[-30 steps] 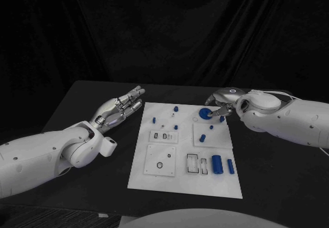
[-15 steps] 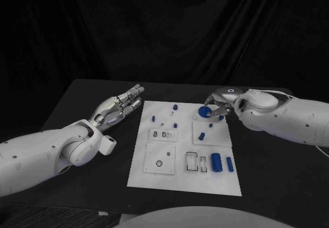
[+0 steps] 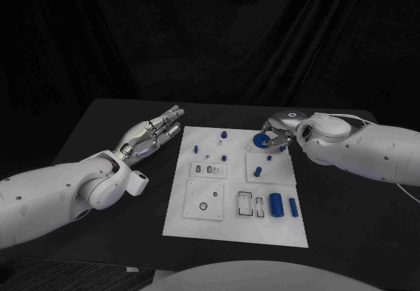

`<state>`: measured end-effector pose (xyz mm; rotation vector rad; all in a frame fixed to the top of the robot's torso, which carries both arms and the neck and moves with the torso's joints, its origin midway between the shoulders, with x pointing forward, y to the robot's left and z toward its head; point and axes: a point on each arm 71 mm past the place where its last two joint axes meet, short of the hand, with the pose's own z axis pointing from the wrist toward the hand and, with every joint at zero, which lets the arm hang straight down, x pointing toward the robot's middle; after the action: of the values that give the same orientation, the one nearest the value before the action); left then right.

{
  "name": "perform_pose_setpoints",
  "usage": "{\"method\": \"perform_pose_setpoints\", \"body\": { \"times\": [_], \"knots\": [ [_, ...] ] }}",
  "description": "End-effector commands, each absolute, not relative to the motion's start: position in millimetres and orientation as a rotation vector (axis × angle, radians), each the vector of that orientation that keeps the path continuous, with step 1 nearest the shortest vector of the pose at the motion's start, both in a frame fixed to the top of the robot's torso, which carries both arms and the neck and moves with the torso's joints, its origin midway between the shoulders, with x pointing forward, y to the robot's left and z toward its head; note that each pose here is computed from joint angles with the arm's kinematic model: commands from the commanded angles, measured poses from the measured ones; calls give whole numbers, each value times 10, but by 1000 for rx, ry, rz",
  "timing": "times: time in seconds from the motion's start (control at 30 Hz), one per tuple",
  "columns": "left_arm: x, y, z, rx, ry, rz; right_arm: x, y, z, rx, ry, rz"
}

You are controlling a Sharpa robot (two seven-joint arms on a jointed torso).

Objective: Assemble the parts on the task board

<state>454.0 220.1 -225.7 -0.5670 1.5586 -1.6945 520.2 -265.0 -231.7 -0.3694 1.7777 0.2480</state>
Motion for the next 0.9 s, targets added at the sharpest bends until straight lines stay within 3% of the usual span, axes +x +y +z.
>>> {"method": "perform_pose_setpoints", "body": {
  "times": [0.03, 0.6, 0.9],
  "knots": [
    [4522, 2180, -2228, -542, 1521, -1745, 5171, -2653, -2398, -388, 1806, 251],
    [4520, 2193, -2237, -546, 1527, -1741, 5114, -2608, -2332, -387, 1713, 319],
    [4526, 2194, -2243, -548, 1533, -1739, 5074, -2463, -2142, -343, 1671, 399]
  ]
}}
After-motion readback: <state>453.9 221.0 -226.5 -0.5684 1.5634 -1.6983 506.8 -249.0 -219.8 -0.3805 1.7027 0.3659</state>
